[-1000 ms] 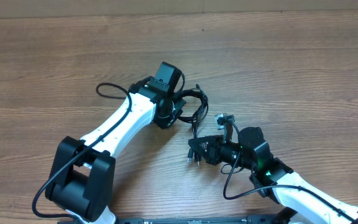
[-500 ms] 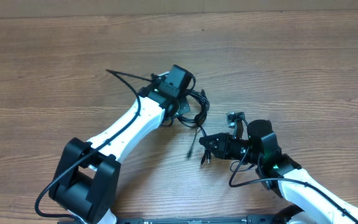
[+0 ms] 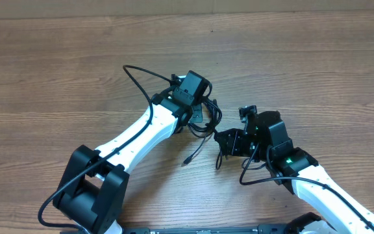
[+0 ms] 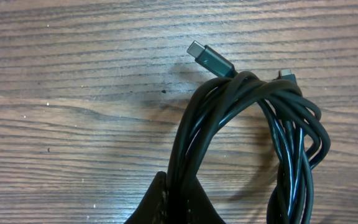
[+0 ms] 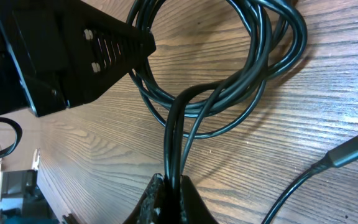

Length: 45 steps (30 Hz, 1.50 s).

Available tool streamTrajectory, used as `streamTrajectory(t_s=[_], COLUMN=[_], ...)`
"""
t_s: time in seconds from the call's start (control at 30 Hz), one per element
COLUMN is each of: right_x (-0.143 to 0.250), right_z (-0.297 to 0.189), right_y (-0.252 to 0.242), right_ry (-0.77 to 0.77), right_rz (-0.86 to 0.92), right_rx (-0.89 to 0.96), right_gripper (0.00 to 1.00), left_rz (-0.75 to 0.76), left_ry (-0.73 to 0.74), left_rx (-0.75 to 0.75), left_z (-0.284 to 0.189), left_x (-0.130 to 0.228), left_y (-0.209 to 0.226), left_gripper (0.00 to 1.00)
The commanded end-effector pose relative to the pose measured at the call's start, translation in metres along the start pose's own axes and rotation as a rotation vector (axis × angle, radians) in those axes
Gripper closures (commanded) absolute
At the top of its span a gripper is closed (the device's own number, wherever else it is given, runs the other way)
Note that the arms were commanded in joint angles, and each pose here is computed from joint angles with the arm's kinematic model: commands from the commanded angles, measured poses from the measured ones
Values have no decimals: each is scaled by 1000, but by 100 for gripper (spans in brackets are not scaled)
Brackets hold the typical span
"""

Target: Untangle cables

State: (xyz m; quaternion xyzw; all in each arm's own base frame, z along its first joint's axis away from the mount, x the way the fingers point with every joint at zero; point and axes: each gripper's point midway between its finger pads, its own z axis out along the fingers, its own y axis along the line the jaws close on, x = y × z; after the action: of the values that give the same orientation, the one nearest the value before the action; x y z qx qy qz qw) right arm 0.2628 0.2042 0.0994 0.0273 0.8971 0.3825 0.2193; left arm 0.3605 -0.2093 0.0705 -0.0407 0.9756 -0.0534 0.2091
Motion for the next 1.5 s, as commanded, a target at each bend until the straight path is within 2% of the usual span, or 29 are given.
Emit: streamTrajectory(t_s=[0.0, 0.23, 0.4, 0.53, 0.63, 0.67, 0.77, 0.97, 1.27, 1.47], right_x=[-12, -5, -5, -5, -5, -5, -5, -7, -8, -12], right_z=[-5, -5, -5, -5, -5, -5, -5, -5, -5, -3], right_y=[10, 17, 17, 17, 17, 17, 17, 15, 14, 5], right_ry=[-34, 6, 5, 4, 4, 4, 4, -8, -11, -38], right_rz=[-33, -35, -35, -35, -34, -34, -35, -34, -34, -28], right_rx=[-18, -65, -65, -64, -64, -64, -64, -49, -44, 3], right_gripper=[92, 76, 47, 29, 8, 4, 0, 0, 0, 0], left_rz=[-135, -171, -171, -170, -170, -170, -192, -323, -358, -467], left_ry=[-48, -29, -22, -15, -10, -11, -6, 19, 38, 101], left_rx=[41, 99, 106, 110, 113, 113, 110, 92, 108, 155], left_z=[-19, -20, -20, -20, -20, -20, -20, -20, -20, -22], left_x=[-17, -16, -15, -14, -13, -13, -12, -7, -5, 3], left_y=[-5, -16, -17, -18, -18, -18, -18, -14, -17, -27], left_gripper=[96, 96, 96, 96, 96, 96, 96, 96, 96, 96])
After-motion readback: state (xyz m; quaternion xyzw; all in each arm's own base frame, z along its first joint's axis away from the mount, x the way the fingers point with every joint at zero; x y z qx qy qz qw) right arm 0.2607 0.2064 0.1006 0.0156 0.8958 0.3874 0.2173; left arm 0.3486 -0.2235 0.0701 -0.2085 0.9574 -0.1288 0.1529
